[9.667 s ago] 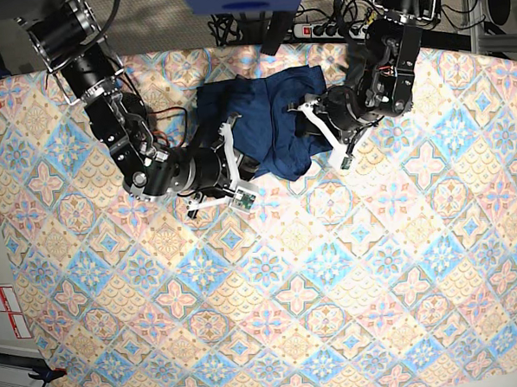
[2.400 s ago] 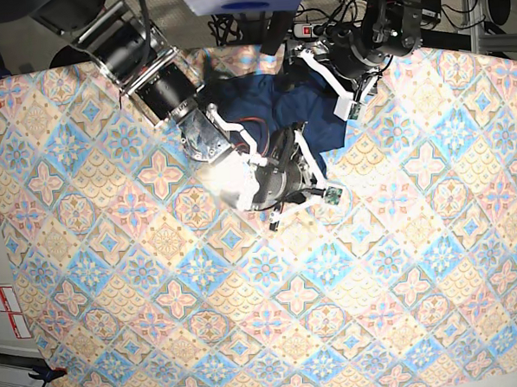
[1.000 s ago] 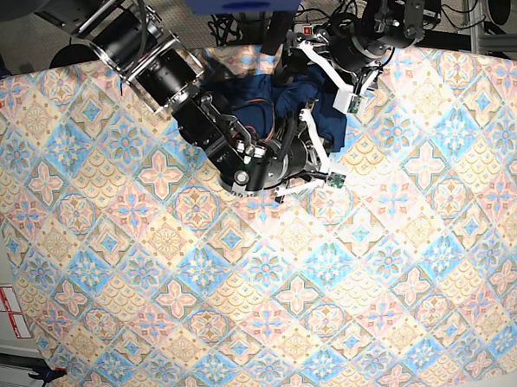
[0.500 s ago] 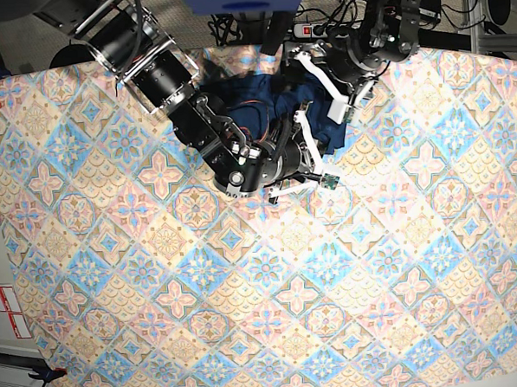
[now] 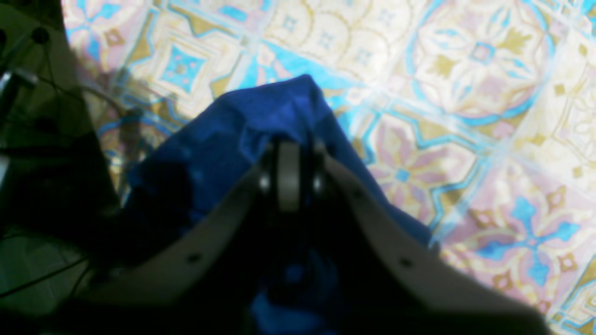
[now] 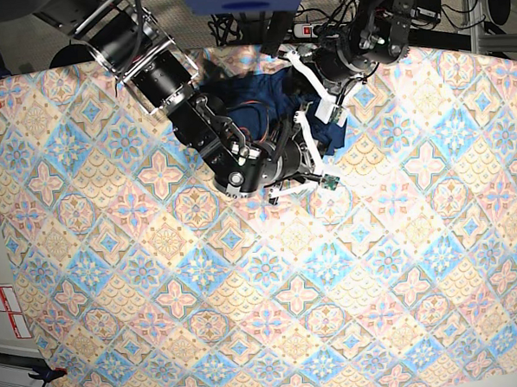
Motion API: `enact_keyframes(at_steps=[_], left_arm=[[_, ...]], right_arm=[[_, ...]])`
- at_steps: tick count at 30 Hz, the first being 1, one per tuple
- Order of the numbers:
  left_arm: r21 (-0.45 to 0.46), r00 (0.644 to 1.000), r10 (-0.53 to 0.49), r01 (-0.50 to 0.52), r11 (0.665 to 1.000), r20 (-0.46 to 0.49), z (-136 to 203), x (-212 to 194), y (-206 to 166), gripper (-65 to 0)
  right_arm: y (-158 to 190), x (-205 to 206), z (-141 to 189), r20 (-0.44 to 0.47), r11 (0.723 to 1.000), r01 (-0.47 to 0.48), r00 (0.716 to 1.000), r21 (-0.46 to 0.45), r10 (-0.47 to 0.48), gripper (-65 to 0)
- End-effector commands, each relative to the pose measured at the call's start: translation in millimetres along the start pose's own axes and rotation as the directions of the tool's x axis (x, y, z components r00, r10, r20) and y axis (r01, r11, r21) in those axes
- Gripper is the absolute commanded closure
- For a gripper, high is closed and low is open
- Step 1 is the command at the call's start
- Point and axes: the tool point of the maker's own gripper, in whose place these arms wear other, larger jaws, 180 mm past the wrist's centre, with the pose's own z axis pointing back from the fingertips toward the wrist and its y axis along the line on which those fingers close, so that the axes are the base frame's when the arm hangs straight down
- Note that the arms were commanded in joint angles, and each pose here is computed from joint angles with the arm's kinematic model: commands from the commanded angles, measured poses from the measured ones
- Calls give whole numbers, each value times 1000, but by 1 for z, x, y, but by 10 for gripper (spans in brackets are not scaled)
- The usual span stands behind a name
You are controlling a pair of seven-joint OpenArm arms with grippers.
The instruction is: Fold the T-shirt properly
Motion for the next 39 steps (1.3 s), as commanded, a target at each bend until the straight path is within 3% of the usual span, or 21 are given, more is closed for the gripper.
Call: enact_keyframes(at_steps=[1, 8, 18, 29, 36, 39], left_arm=[[-17, 1000, -6, 7, 1000, 30, 2, 8, -5, -1], [-25, 999, 3, -2, 1000, 40, 21, -3, -19, 0], [85, 996, 48, -55, 995, 77, 44, -15, 18, 0], [111, 995, 99, -100, 989, 13, 36, -40, 33, 0], [114, 995, 98, -98, 989, 10, 36, -40, 34, 0], [112, 995, 99, -99, 989, 10, 37, -41, 33, -76]], right_arm=[[-2, 21, 6, 59, 1000, -18, 998, -2, 18, 0], [-2, 20, 6, 58, 1000, -19, 998, -3, 19, 0], [-12, 30, 8, 70, 999, -30, 997, -18, 31, 0], [-22, 51, -5, 164, 1000, 11, 986, 3, -11, 0], [-13, 41, -26, 161, 995, 79, 983, 57, -87, -130], [-14, 42, -26, 166, 995, 79, 982, 56, -88, -184]])
